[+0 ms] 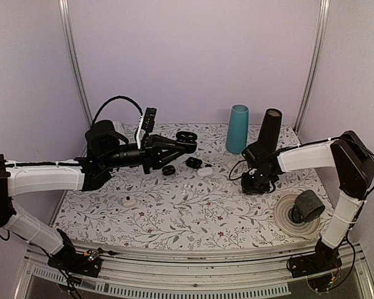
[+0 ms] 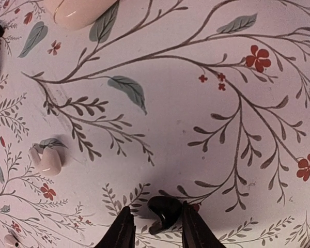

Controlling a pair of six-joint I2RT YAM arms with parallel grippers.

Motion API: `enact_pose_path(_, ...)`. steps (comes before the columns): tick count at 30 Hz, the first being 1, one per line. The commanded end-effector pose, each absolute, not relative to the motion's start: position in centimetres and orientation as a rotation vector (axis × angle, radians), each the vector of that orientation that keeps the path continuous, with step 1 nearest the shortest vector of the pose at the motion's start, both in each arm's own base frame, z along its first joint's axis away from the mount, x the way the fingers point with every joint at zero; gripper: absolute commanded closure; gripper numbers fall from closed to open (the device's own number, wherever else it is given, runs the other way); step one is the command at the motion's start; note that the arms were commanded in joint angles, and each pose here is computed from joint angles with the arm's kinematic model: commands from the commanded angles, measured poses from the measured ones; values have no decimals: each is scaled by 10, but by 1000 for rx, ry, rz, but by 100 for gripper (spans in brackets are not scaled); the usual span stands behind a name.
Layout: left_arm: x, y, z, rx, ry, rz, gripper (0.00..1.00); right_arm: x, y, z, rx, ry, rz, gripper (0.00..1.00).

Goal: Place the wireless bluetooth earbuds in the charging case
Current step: Pick up the left earbud from the center of the board.

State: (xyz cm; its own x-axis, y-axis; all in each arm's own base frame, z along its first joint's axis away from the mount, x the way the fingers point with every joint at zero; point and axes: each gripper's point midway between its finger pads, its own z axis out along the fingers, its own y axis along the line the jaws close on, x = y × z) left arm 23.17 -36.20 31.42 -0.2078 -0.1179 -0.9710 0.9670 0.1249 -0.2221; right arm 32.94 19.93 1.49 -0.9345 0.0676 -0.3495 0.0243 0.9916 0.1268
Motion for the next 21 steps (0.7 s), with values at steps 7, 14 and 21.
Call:
enact_pose_path(7, 235, -358, 317, 910, 1330, -1292, 100, 317, 223, 20, 33, 2791, 242, 61)
enact_pose_path(14, 235, -357, 317, 910, 1328, -1289, 100, 318, 227, 27, 51, 2764, 298, 61)
enact_pose_path(21, 235, -358, 319, 909, 1325, -1289, 100, 325, 211, 30, 142, 2739, 304, 63)
